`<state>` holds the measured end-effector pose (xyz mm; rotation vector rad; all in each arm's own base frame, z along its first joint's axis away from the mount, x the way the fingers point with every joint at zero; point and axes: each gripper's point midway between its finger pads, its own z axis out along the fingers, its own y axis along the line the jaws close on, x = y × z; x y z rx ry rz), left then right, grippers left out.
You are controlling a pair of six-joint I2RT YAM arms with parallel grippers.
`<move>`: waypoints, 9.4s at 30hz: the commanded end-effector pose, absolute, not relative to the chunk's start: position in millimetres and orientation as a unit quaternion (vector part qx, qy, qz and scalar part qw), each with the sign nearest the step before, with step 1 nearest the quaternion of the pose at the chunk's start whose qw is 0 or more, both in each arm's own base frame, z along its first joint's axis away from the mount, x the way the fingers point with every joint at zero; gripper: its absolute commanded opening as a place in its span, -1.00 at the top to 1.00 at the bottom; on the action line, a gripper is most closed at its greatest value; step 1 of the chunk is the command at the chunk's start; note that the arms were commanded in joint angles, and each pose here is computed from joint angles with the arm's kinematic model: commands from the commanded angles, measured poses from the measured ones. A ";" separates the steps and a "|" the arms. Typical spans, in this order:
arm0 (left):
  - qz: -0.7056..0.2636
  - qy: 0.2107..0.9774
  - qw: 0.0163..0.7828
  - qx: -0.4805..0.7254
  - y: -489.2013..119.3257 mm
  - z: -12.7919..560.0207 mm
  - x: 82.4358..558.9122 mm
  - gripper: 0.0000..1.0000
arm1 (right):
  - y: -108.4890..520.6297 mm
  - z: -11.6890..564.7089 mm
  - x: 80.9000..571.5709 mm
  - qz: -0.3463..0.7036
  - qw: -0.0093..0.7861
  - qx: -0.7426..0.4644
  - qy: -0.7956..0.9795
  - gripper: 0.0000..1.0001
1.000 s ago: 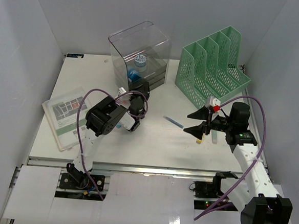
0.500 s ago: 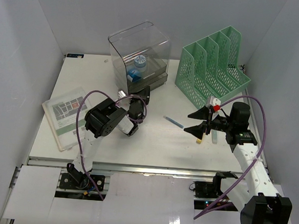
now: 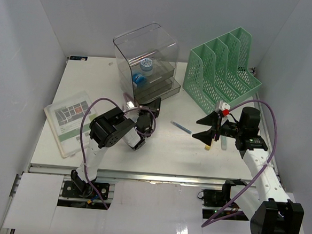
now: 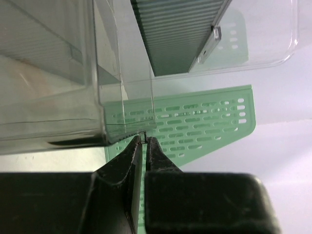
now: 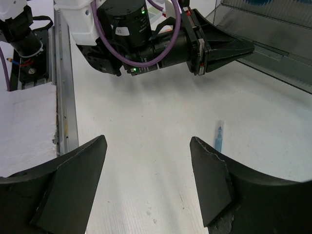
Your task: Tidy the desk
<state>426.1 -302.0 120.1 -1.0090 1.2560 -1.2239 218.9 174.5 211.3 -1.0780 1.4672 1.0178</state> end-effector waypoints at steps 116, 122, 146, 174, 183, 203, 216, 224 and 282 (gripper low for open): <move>-0.359 0.823 0.381 -0.220 -142.9 164.0 290.0 -0.41 | 336.6 241.1 442.0 -0.122 0.495 -0.770 0.384 -0.56; -0.292 0.855 0.358 -0.235 -125.4 157.6 353.1 -0.30 | 282.4 257.6 364.3 0.064 0.497 -0.721 0.479 -0.60; -0.190 0.912 0.271 -0.244 -127.2 82.1 482.8 0.32 | 179.4 212.3 221.7 0.355 0.518 -0.586 0.513 -0.59; -0.103 0.946 0.212 -0.224 -109.2 31.0 489.8 0.24 | 167.6 226.3 214.3 0.363 0.543 -0.568 0.501 -0.59; -0.069 0.952 0.207 -0.214 -97.9 25.1 485.0 0.28 | 168.1 231.3 209.1 0.367 0.546 -0.569 0.493 -0.59; -0.192 0.895 0.280 -0.290 -87.3 109.8 493.8 0.90 | 158.9 233.2 195.1 0.342 0.560 -0.566 0.499 -0.60; -0.338 0.804 0.427 -0.237 -94.7 197.9 396.8 1.00 | 157.3 227.0 181.4 0.340 0.557 -0.559 0.511 -0.60; -0.255 0.760 0.595 0.060 -167.2 280.2 319.9 1.00 | 155.4 221.2 184.3 0.336 0.553 -0.556 0.522 -0.60; -0.223 0.851 0.471 -0.064 -139.8 180.0 243.6 -0.25 | 127.0 176.3 227.1 0.302 0.476 -0.436 0.702 -0.84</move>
